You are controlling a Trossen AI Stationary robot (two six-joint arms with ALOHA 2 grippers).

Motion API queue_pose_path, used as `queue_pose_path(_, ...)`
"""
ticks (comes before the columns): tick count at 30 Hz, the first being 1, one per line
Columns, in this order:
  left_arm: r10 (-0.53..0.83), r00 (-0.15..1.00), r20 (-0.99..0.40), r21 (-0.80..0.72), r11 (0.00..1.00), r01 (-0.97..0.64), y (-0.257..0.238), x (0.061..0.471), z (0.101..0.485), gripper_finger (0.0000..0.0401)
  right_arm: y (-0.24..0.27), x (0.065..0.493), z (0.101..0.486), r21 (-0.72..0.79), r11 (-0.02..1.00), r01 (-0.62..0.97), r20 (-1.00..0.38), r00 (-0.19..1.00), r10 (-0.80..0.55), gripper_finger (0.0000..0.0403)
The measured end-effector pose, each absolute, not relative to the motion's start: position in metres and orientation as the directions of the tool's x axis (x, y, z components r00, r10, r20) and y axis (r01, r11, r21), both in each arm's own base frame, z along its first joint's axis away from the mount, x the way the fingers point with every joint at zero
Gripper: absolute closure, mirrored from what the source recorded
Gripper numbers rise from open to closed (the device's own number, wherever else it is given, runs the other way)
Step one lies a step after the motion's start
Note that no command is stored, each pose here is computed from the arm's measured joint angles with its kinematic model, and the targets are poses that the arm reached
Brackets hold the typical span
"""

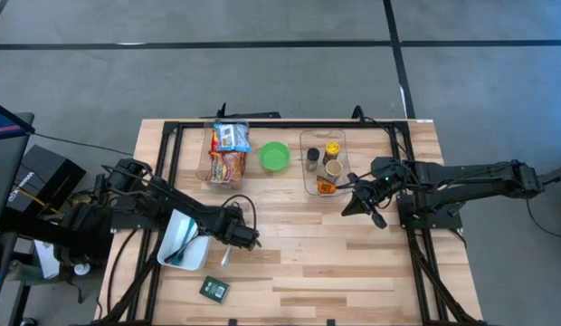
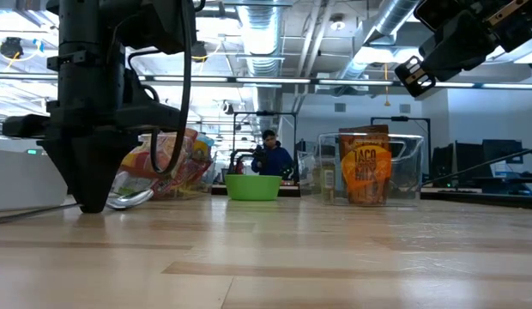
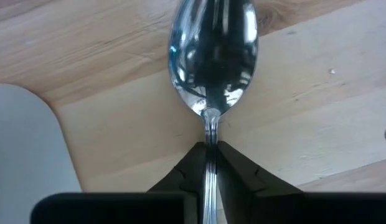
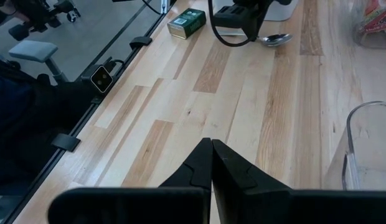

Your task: Pick & Place Food Item

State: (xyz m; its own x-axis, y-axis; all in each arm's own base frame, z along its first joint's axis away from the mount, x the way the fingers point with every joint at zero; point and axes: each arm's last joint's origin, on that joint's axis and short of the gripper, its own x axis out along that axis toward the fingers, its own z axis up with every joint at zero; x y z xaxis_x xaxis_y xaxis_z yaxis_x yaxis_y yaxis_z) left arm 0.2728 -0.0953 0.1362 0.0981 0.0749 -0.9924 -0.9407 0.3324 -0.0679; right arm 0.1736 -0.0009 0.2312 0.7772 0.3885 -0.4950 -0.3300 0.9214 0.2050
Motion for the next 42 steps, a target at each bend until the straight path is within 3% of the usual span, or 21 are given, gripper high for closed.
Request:
queue_pose_path(8,0.075,0.1,-0.992,-0.061,0.411,-0.91,-0.095,0.273,0.136,0.0389,-0.001,0.174,0.231,0.205,0.921,-0.33,-0.495,0.777,0.388,0.0403)
queue_pose_path(13,0.074,0.108,-0.991,-0.068,0.415,-0.907,-0.095,0.273,0.137,0.0373,-0.001,0.174,0.231,0.205,0.921,-0.33,-0.495,0.777,0.388,0.0403)
queue_pose_path(18,0.064,0.15,-0.987,-0.11,0.414,-0.904,-0.096,0.274,0.144,0.0393,-0.001,0.174,0.231,0.205,0.921,-0.33,-0.495,0.777,0.388,0.0403)
queue_pose_path(27,0.074,0.2,-0.977,-0.151,0.421,-0.895,-0.095,0.272,0.155,0.0387,-0.001,0.174,0.231,0.205,0.921,-0.33,-0.496,0.776,0.389,0.0403)
queue_pose_path(35,0.114,0.314,-0.943,-0.224,0.478,-0.849,-0.1,0.273,0.169,0.0384,-0.001,0.174,0.231,0.203,0.922,-0.33,-0.497,0.776,0.388,0.0403)
queue_pose_path(42,0.163,0.496,-0.853,-0.326,0.576,-0.75,-0.104,0.272,0.196,0.0391,-0.001,0.173,0.231,0.206,0.922,-0.329,-0.497,0.776,0.388,0.0403)
